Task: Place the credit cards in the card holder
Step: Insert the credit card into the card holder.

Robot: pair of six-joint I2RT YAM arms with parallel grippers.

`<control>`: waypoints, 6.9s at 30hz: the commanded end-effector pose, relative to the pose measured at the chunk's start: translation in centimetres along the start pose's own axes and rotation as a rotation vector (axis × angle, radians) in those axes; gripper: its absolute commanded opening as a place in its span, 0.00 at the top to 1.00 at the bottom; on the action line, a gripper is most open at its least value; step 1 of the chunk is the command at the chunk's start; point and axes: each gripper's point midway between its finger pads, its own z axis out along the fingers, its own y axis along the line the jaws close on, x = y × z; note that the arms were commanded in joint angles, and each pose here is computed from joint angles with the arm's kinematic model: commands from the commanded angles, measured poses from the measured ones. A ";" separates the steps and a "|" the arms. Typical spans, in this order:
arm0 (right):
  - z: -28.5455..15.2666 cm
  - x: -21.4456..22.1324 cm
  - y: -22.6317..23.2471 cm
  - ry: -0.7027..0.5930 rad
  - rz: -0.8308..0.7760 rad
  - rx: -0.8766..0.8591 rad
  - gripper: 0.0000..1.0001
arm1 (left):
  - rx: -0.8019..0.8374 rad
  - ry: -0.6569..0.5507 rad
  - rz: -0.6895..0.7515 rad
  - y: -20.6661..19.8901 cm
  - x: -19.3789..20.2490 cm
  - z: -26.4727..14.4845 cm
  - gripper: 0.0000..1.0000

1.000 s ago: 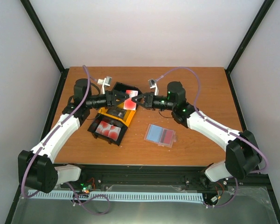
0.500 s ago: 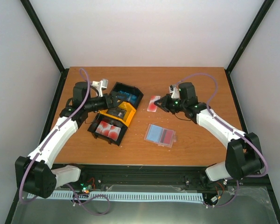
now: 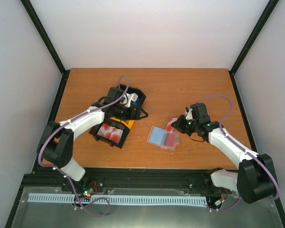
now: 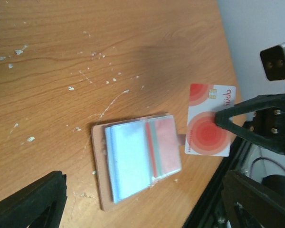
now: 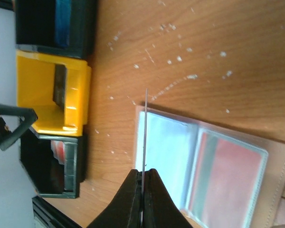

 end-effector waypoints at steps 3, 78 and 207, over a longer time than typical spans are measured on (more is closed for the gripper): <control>2.0 2.1 -0.4 0.098 -0.044 -0.099 0.97 | -0.091 0.131 0.159 0.9 2.3 4.0 0.17; 7.7 6.7 -4.7 0.181 0.067 -0.223 0.97 | -0.395 0.396 0.138 7.8 9.1 10.3 0.74; 9.7 7.3 -1.7 0.256 -0.170 0.160 0.60 | -0.368 0.315 0.048 6.2 8.3 9.4 0.78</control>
